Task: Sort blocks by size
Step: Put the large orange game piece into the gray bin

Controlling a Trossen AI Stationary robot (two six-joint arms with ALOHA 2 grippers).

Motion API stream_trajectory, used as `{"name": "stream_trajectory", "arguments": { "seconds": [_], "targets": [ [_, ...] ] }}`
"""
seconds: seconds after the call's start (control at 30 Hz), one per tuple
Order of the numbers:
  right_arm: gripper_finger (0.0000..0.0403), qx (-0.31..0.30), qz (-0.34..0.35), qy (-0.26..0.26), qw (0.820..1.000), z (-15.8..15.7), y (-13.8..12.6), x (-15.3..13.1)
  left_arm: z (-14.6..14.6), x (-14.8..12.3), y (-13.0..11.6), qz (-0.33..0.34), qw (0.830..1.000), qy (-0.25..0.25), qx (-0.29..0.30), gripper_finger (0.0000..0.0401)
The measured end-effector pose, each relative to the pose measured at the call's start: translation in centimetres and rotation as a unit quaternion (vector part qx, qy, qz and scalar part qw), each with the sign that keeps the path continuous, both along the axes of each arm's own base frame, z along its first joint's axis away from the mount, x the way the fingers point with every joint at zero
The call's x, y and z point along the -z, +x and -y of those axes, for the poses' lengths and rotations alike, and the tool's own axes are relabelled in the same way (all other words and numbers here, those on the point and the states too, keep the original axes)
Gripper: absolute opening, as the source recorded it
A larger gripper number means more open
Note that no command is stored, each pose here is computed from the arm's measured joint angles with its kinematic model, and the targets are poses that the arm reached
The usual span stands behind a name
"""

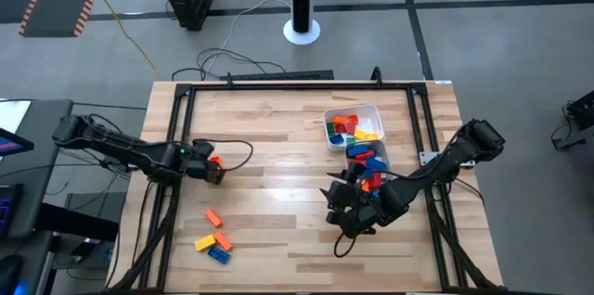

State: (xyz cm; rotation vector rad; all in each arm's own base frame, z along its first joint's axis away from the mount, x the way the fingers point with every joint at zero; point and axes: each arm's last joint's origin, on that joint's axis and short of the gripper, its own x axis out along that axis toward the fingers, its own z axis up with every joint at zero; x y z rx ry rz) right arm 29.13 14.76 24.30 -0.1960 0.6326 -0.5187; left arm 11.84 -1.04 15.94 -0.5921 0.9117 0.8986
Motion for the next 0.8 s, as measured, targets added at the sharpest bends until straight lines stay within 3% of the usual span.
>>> {"name": "stream_trajectory", "arguments": {
  "seconds": [0.17,0.3,0.57,0.8],
  "targets": [
    [0.0255,-0.001,0.006,0.004,1.000,-0.1,0.1,-0.1,-0.4,0.8,0.8,0.025,1.000,0.001,0.018,0.0237],
    [0.0255,-0.003,0.008,0.007,1.000,-0.3,0.0,-0.1,-0.4,0.7,2.2,0.058,0.996,-0.003,0.068,0.0237],
    [0.0255,-0.013,0.008,0.007,1.000,-0.8,-0.3,-0.1,0.0,-0.4,4.7,0.146,0.973,0.021,0.176,0.0237],
    [0.0255,-0.012,0.011,0.012,1.000,-0.9,-0.3,-0.1,0.0,-2.5,4.9,0.104,0.973,0.032,0.202,0.0237]
  ]
}}
